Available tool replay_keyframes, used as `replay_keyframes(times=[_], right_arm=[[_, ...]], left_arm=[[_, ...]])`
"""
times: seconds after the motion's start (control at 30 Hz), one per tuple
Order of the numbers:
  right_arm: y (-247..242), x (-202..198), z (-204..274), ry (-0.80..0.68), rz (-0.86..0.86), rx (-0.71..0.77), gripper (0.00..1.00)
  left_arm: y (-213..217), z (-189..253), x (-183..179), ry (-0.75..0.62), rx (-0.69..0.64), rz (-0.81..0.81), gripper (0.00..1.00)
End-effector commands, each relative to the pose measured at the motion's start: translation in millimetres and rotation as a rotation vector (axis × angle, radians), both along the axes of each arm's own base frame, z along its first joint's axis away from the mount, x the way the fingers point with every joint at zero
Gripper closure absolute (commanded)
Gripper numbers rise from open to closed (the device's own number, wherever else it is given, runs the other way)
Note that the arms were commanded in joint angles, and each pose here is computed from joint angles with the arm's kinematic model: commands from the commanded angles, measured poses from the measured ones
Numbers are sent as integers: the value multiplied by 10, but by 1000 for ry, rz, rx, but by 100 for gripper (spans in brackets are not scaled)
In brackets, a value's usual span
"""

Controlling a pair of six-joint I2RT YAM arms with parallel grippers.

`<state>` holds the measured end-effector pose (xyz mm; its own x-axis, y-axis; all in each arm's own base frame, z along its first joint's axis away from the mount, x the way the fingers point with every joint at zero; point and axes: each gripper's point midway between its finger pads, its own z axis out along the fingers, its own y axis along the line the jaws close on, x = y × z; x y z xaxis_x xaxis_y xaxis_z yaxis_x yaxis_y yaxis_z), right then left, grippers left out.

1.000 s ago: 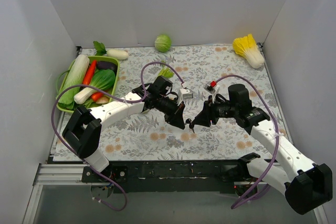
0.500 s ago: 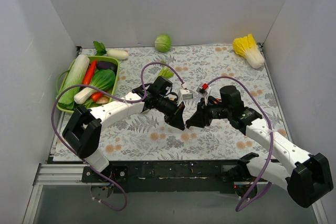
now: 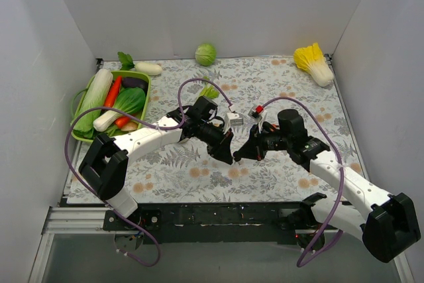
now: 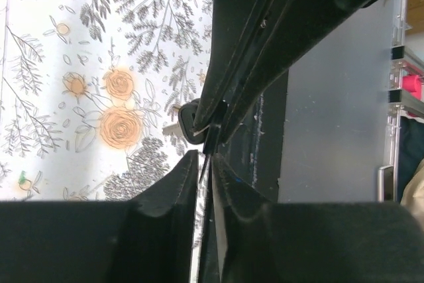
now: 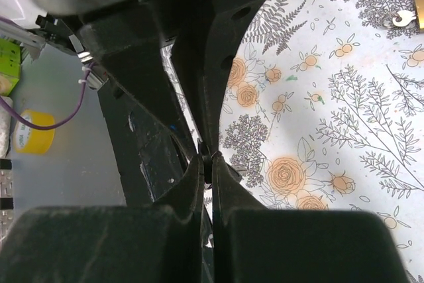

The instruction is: Unlock with the key

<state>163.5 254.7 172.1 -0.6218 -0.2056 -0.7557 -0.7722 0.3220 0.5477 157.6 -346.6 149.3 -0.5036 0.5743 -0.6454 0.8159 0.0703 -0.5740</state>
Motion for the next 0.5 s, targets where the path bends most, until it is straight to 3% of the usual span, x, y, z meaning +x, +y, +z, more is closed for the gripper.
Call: replay_keyframes(times=[0.0, 0.03, 0.07, 0.17, 0.23, 0.33, 0.47], right_arm=[[26, 101, 107, -68, -52, 42, 99], [27, 132, 128, -85, -68, 56, 99], [17, 166, 126, -71, -105, 61, 99], [18, 212, 238, -85, -158, 132, 99], [34, 235, 376, -116, -174, 194, 99], [38, 235, 511, -125, -198, 267, 99], [38, 215, 684, -136, -215, 355, 99]], left_arm=[[-109, 309, 167, -103, -74, 57, 77], [-91, 344, 170, -120, -83, 72, 69], [-89, 383, 237, -138, -101, 98, 48], [-31, 576, 315, -153, -166, 156, 24], [34, 603, 282, -81, -194, 202, 20], [125, 932, 403, -116, -334, 298, 15], [228, 1100, 383, -33, -480, 434, 12]])
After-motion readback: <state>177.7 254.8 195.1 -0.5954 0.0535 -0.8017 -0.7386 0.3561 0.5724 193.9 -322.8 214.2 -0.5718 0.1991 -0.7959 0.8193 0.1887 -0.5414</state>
